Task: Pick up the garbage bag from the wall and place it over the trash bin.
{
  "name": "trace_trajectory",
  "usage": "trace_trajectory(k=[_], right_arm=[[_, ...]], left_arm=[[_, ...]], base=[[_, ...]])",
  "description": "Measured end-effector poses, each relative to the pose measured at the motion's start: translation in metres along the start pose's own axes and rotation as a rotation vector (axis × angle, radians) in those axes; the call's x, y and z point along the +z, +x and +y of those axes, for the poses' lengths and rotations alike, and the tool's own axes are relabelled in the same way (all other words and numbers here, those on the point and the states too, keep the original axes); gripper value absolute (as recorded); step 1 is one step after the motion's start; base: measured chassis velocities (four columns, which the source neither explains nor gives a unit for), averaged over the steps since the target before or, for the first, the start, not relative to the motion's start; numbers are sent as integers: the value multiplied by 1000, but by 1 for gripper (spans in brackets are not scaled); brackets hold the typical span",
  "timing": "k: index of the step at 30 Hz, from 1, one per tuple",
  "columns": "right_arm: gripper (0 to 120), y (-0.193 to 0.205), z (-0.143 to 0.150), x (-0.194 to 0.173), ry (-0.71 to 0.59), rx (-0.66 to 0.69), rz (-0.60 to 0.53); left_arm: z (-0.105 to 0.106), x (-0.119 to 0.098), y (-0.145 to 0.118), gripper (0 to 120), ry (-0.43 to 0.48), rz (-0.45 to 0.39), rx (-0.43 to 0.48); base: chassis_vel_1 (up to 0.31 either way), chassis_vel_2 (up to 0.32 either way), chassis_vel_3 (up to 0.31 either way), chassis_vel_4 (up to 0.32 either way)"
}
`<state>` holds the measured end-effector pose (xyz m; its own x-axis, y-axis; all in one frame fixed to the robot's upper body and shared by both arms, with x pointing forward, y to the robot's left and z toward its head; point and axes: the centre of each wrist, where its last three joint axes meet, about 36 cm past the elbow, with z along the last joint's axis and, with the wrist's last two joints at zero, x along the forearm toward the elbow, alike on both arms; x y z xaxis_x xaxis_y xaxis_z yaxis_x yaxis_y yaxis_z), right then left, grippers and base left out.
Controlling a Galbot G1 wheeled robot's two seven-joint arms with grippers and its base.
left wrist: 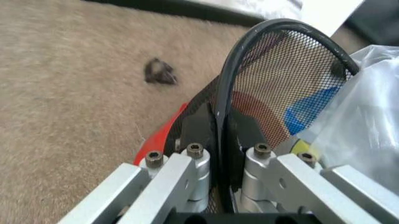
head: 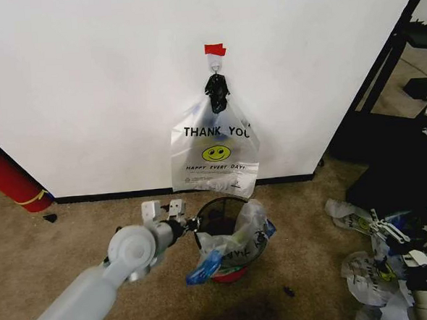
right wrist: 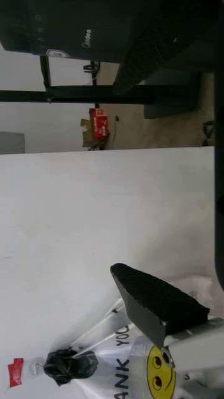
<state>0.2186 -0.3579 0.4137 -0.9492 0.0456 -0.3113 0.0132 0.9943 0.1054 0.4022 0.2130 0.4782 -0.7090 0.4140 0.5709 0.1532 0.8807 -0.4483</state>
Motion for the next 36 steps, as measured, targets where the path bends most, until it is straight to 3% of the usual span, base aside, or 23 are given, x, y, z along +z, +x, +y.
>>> trace_trajectory(k=[5,9,14,21,28,31,36], right_arm=[[100,3,5,3,-2,-10,12],[100,3,8,4,-2,-17,15],[100,5,14,6,0,-31,24],[100,7,22,11,-3,-47,37],[100,6,24,13,-7,-52,42],[100,4,26,12,-10,-53,42],[100,4,25,8,-3,-53,40]], left_arm=[[-8,27,10,3,74,-92,-54],[-24,53,9,3,185,-199,-102],[-37,73,1,3,256,-244,-201],[-28,90,-7,3,198,-335,-309],[-24,91,-9,3,210,-343,-333],[-25,90,-11,3,273,-309,-350],[-23,91,-8,3,272,-291,-353]], base=[[0,0,0,0],[0,0,0,0],[0,0,0,0],[0,0,0,0],[0,0,0,0],[0,0,0,0],[0,0,0,0]])
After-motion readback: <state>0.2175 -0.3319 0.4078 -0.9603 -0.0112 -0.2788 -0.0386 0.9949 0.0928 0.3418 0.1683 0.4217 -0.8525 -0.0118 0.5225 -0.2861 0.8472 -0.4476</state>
